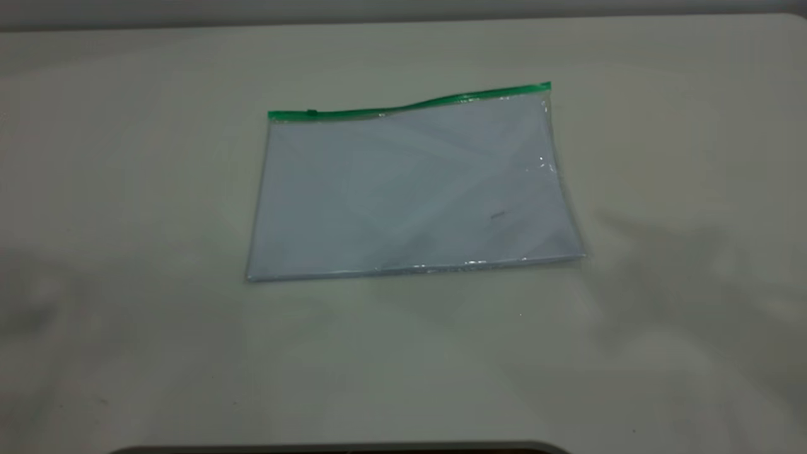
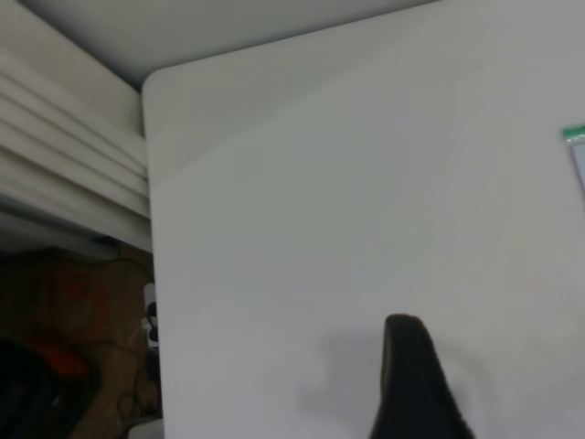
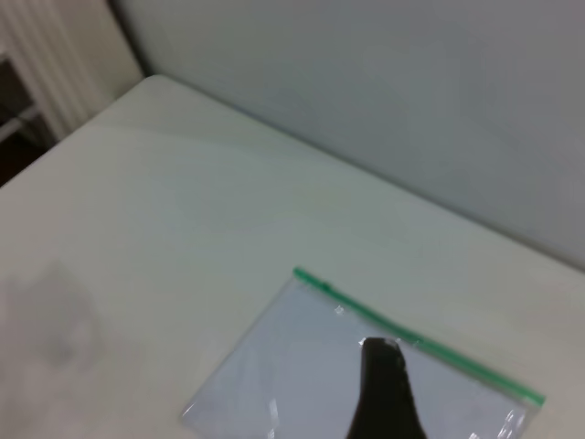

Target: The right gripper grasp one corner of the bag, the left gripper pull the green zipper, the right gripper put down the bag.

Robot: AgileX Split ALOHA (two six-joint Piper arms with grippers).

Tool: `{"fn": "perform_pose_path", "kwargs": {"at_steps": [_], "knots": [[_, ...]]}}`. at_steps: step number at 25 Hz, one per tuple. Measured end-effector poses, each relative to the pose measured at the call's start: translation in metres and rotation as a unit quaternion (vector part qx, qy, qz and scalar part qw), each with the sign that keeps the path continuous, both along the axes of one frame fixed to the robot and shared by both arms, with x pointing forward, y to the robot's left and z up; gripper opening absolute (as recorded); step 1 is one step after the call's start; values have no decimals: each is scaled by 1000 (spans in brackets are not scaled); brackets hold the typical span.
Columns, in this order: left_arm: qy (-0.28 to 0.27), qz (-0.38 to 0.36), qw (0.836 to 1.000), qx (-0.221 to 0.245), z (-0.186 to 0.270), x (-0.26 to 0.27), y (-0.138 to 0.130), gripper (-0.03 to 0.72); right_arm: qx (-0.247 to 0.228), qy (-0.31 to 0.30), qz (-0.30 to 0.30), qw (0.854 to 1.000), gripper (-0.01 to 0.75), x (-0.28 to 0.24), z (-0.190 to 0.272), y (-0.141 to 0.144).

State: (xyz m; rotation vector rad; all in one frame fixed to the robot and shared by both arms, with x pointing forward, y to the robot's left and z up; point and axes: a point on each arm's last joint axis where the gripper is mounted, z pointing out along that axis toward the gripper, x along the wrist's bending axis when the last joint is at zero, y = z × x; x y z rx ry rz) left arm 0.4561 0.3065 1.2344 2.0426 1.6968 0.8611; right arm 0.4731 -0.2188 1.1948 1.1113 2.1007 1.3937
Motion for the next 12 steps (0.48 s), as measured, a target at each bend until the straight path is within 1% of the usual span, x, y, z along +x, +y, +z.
{"fn": "perform_pose_path", "kwargs": {"at_steps": [3,6,9,10,12], "knots": [[-10,6,1000,-3,0,-21,1,520,1,5,10,1000,592,-25,11,-2],[-20,7,1000,-18,-6,-53,0,520,-1,10,26,1000,592,-49,19,-4],[-23,0,999,-39,-24,-93,-2,520,1,32,43,999,592,-71,20,-5],[-32,-3,998,-45,-29,-109,-3,520,1,37,46,998,592,-77,18,-5],[-42,-13,998,-49,-44,-136,-4,520,2,43,46,998,592,-87,12,-6]]}}
